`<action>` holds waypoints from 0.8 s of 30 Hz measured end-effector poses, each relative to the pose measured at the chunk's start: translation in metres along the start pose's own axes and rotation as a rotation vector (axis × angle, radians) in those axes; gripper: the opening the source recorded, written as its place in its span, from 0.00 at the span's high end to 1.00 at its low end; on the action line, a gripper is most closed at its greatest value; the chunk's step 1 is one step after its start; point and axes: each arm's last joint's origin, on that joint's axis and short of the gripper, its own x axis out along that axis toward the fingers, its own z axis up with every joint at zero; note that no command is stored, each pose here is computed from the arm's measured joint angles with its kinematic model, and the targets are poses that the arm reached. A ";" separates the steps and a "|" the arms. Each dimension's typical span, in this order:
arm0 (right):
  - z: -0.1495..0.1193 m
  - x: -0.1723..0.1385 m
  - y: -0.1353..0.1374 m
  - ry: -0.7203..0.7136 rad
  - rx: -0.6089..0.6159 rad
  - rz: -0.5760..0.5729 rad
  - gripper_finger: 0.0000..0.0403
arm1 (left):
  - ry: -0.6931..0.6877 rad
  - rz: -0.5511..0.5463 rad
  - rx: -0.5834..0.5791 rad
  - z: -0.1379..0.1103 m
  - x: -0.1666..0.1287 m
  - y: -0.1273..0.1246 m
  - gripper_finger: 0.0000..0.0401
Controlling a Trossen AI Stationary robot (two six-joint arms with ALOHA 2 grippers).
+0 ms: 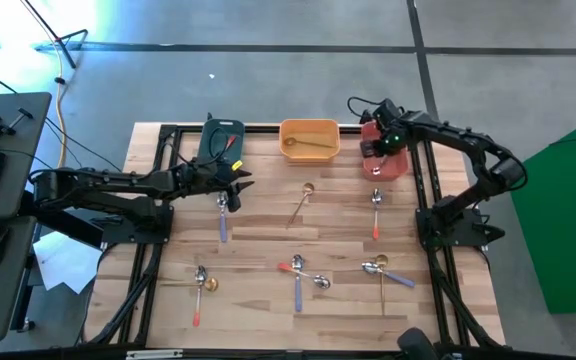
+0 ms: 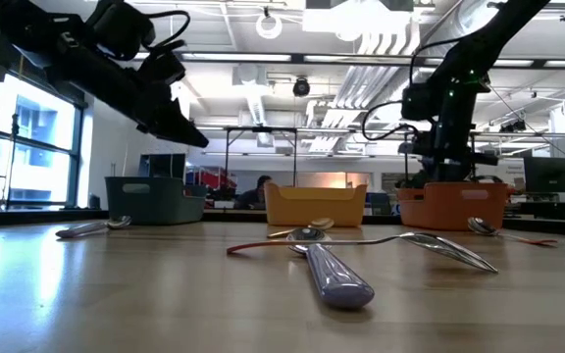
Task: Sort silverware by color (type)
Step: Put the bottom right orange spoon into the blue bin
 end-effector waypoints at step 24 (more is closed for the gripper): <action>-0.051 -0.050 0.063 -0.859 -0.810 0.633 0.99 | -0.168 0.021 -0.104 0.016 -0.001 0.004 0.71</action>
